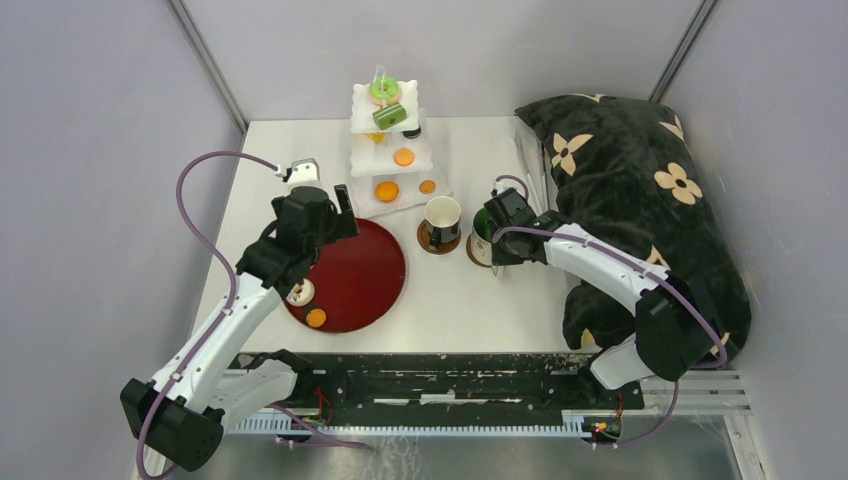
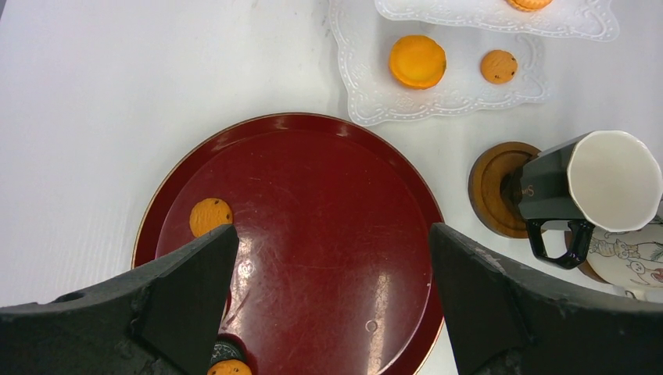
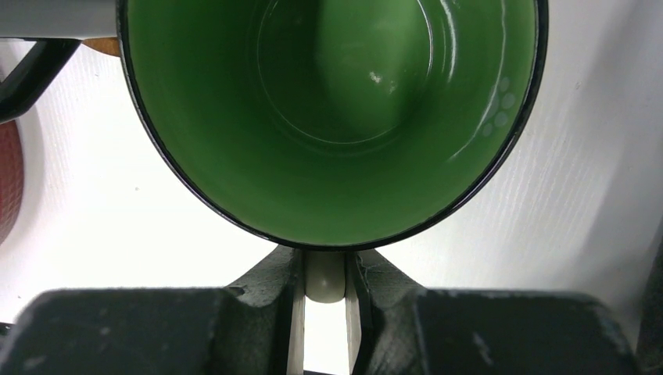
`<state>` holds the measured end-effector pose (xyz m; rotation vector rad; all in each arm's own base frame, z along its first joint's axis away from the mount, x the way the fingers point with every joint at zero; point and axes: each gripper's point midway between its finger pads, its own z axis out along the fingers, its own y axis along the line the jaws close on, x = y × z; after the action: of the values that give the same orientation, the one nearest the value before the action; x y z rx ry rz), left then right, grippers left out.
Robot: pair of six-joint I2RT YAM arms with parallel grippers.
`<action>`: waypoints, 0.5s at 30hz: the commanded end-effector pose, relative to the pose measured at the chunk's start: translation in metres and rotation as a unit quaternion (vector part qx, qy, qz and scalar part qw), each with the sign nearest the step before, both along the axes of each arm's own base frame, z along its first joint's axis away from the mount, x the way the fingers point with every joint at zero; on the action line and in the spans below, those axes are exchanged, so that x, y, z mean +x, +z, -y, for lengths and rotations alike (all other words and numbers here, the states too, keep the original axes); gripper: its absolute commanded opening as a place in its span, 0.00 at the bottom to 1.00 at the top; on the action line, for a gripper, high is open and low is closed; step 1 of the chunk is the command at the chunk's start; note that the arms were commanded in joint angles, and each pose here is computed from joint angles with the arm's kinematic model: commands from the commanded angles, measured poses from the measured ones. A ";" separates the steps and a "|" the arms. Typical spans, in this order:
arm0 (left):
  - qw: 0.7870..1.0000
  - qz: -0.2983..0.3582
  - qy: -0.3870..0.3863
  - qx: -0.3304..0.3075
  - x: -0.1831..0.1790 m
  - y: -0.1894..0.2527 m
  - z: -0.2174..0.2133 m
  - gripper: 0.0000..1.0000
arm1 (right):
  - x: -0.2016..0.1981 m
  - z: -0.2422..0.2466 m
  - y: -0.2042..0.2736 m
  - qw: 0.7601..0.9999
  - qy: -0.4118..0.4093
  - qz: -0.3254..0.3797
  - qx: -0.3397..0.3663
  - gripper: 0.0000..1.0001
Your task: Serve the afternoon tea
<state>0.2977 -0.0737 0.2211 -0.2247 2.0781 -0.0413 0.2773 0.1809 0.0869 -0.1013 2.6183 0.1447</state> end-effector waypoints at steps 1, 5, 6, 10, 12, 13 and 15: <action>0.999 0.024 0.013 -0.036 0.004 0.011 0.003 0.98 | 0.021 -0.012 0.022 0.997 -0.013 0.067 0.042 0.01; 0.999 0.023 0.012 -0.038 0.003 0.009 0.004 0.98 | 0.020 -0.011 0.020 0.997 -0.013 0.067 0.041 0.01; 0.999 0.023 0.011 -0.038 0.003 0.010 0.004 0.98 | 0.020 -0.011 0.019 0.997 -0.013 0.067 0.041 0.01; 0.999 0.024 0.012 -0.038 0.003 0.010 0.003 0.98 | 0.021 -0.014 0.021 0.996 -0.010 0.073 0.051 0.01; 0.999 0.025 0.013 -0.037 0.003 0.011 0.003 0.98 | 0.023 -0.015 0.024 0.995 -0.008 0.078 0.053 0.01; 0.999 0.026 0.013 -0.036 0.003 0.012 0.003 0.98 | 0.023 -0.016 0.025 0.995 -0.007 0.079 0.052 0.01; 0.999 0.026 0.011 -0.037 0.004 0.012 0.004 0.98 | 0.024 -0.015 0.025 0.996 -0.006 0.079 0.048 0.01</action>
<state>0.2968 -0.0742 0.2183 -0.2218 2.0850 -0.0431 0.2805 0.1840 0.0869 -0.0868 2.5740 0.1828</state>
